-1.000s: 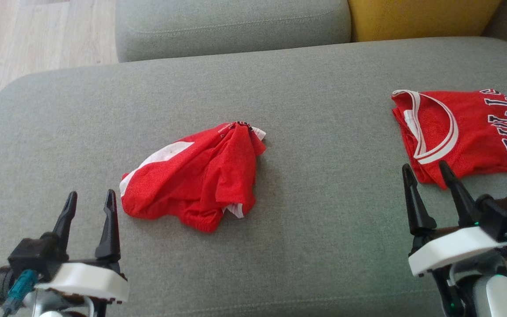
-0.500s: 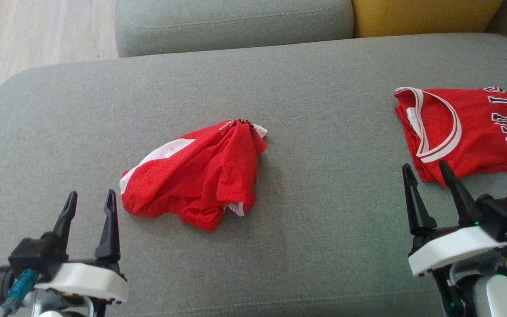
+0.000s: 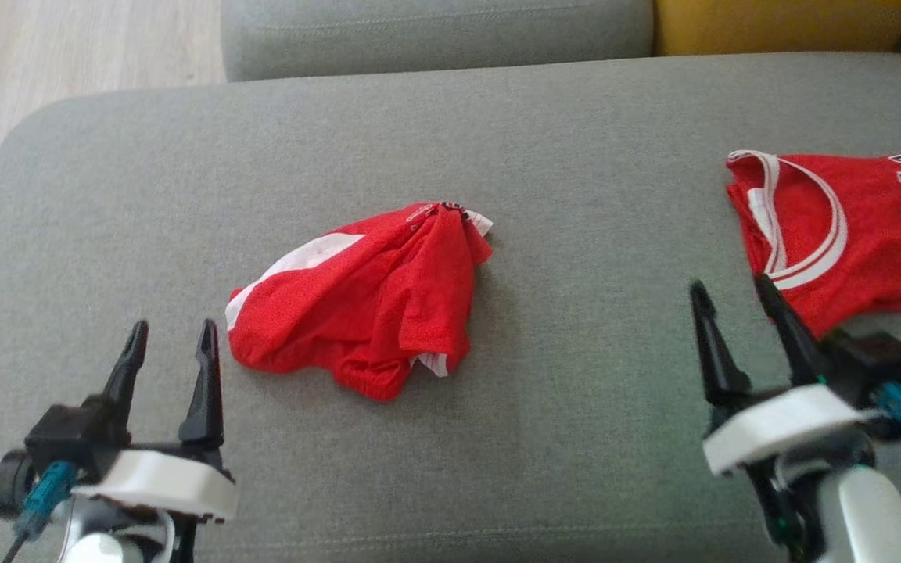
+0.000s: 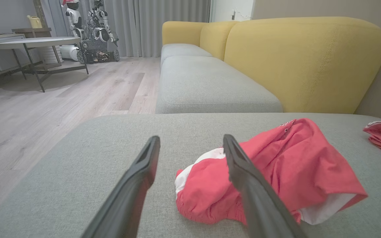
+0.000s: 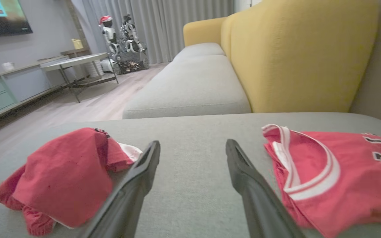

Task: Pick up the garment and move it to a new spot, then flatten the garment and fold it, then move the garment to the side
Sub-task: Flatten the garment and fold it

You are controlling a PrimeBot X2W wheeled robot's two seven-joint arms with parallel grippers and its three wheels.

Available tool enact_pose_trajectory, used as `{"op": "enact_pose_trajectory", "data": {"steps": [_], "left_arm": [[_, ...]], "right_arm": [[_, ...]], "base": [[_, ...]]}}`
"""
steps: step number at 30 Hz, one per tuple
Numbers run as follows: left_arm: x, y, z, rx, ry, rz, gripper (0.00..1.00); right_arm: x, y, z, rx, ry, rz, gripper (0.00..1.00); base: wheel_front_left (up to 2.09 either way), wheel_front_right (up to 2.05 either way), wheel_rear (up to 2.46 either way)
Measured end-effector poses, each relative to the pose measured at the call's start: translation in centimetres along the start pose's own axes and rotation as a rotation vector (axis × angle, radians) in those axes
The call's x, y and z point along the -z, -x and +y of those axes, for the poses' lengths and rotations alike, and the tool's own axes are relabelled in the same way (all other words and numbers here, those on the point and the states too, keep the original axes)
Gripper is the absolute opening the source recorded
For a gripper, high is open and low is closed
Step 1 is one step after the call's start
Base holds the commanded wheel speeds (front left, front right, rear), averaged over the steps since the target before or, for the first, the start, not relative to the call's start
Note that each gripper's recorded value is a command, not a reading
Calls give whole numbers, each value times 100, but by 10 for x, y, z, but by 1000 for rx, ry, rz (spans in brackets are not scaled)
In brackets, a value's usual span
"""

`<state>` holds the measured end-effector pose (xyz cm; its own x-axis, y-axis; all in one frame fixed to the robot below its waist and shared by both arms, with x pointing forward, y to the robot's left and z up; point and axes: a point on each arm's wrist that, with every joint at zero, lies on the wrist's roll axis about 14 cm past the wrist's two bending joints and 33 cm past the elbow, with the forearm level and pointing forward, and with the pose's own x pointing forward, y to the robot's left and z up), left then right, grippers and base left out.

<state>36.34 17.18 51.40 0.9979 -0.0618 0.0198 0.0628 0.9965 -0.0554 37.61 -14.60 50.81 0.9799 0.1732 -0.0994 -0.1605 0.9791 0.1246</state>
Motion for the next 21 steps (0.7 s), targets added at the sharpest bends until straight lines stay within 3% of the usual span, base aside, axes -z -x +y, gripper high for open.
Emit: {"op": "enact_pose_trajectory", "data": {"steps": [11,16,21], "left_arm": [[-4,-16,7,-14,5,-33,100],[2,-24,12,-29,9,-26,100],[12,-25,17,-49,10,-7,100]], "right_arm": [[-7,-84,101,-328,0,19,100],[21,-110,139,-448,-1,135,100],[64,-112,153,-497,11,295,100]], "base": [[0,0,0],[0,0,0],[0,0,0]]}}
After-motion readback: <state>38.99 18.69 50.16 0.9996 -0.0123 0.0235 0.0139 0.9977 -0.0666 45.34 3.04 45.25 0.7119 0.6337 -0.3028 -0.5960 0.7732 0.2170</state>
